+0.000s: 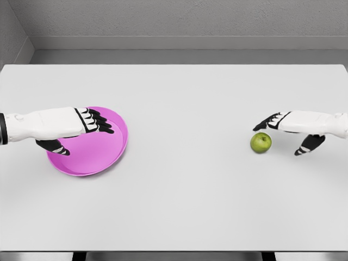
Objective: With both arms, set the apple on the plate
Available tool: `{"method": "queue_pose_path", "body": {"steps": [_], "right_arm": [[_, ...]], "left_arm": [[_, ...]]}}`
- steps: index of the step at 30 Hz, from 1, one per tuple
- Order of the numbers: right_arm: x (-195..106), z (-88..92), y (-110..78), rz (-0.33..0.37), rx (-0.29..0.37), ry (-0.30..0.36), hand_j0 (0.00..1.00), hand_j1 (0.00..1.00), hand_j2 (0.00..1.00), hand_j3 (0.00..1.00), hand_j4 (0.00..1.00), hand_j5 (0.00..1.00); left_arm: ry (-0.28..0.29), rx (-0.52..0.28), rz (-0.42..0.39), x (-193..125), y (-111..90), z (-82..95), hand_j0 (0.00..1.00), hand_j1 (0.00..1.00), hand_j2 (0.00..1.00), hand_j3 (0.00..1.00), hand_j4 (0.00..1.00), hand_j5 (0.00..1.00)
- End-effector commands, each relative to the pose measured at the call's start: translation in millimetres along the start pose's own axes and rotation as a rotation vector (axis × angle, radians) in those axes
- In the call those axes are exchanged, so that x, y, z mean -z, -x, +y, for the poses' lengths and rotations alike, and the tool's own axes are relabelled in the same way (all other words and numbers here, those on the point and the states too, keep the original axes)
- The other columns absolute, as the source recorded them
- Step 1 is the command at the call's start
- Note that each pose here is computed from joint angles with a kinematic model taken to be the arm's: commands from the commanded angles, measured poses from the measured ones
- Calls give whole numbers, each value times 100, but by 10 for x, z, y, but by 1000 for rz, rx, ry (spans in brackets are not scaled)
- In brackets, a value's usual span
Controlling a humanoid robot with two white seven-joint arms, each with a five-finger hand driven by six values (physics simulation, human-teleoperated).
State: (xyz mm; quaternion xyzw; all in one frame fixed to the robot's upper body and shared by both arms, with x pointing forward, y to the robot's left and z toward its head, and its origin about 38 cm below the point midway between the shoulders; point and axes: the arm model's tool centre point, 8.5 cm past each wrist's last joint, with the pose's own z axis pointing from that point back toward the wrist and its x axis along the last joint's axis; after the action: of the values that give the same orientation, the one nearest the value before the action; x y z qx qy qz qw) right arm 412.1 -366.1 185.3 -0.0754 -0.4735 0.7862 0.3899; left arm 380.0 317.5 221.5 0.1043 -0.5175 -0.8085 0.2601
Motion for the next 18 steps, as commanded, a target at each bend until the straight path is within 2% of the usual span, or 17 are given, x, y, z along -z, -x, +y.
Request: {"method": "queue_pose_path", "body": {"steps": [1, 3, 7, 18], "right_arm": [[130, 29, 5, -1, 27, 6, 100, 100, 100, 100, 100, 100], [238, 19, -24, -5, 47, 16, 100, 100, 100, 100, 100, 100], [282, -10, 71, 21, 76, 30, 100, 100, 100, 100, 100, 100], [298, -52, -25, -26, 29, 21, 100, 100, 100, 100, 100, 100]], "left_arm": [[-2, -3, 2, -5, 3, 3, 100, 100, 100, 100, 100, 100], [-2, -3, 2, -5, 3, 3, 100, 100, 100, 100, 100, 100], [-1, -1, 2, -5, 4, 2, 100, 100, 100, 100, 100, 100], [-1, -5, 6, -6, 18, -6, 100, 100, 100, 100, 100, 100]]}}
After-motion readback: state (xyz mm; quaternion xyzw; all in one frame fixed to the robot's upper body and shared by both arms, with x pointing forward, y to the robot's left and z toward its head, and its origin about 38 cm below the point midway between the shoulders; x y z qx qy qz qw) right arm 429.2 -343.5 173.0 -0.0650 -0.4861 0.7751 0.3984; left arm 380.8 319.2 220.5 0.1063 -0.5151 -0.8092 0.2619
